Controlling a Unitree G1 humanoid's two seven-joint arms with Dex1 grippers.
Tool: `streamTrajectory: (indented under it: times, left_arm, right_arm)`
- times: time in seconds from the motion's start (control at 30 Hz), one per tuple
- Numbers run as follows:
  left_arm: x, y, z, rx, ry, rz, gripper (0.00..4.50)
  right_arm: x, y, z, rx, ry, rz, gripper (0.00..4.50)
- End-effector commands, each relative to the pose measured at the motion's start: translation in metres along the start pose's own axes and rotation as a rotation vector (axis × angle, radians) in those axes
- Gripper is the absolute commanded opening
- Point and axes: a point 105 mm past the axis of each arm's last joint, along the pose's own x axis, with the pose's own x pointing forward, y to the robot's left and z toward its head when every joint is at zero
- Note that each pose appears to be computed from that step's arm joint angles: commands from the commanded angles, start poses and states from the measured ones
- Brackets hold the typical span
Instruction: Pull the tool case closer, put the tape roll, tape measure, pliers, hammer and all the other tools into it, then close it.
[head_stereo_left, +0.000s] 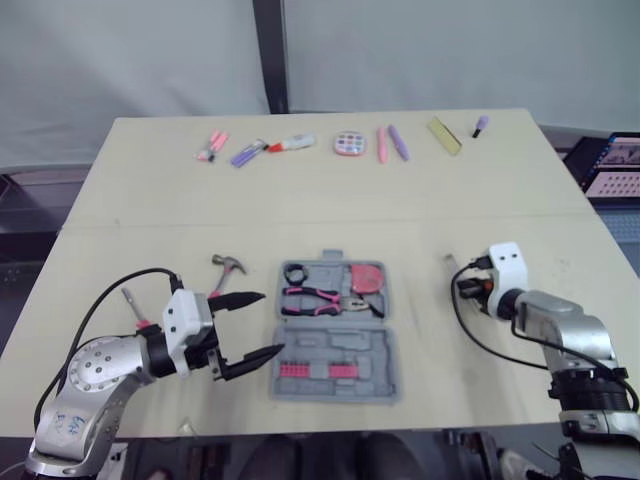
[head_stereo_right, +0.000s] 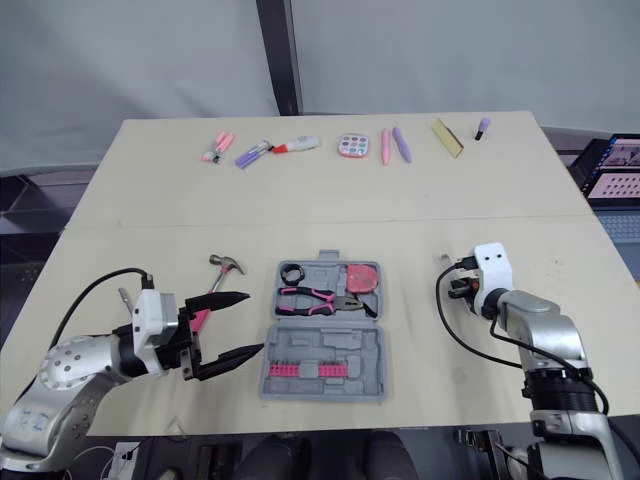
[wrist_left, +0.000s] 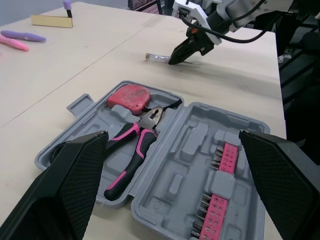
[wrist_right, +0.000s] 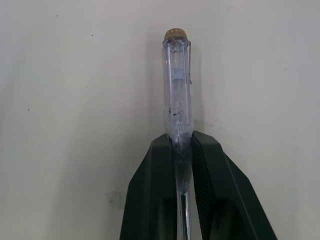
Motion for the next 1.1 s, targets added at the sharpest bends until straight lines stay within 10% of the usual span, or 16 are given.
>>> streamTrajectory:
  times: [0.03, 0.6, 1.1]
  left_arm:
    - [-0.004, 0.002, 0.003, 0.008, -0.010, 0.013, 4.50]
    - [-0.065, 0.006, -0.030, -0.080, 0.118, -0.004, 4.50]
    - [-0.077, 0.011, -0.042, -0.060, 0.147, 0.049, 4.50]
  right_arm:
    - [-0.013, 0.005, 0.019, -0.060, -0.027, 0.030, 0.04]
    - [-0.101, 0.133, 0.082, -0.548, 0.216, 0.565, 0.04]
    - [-0.093, 0.201, 0.075, -0.824, 0.340, 0.699, 0.04]
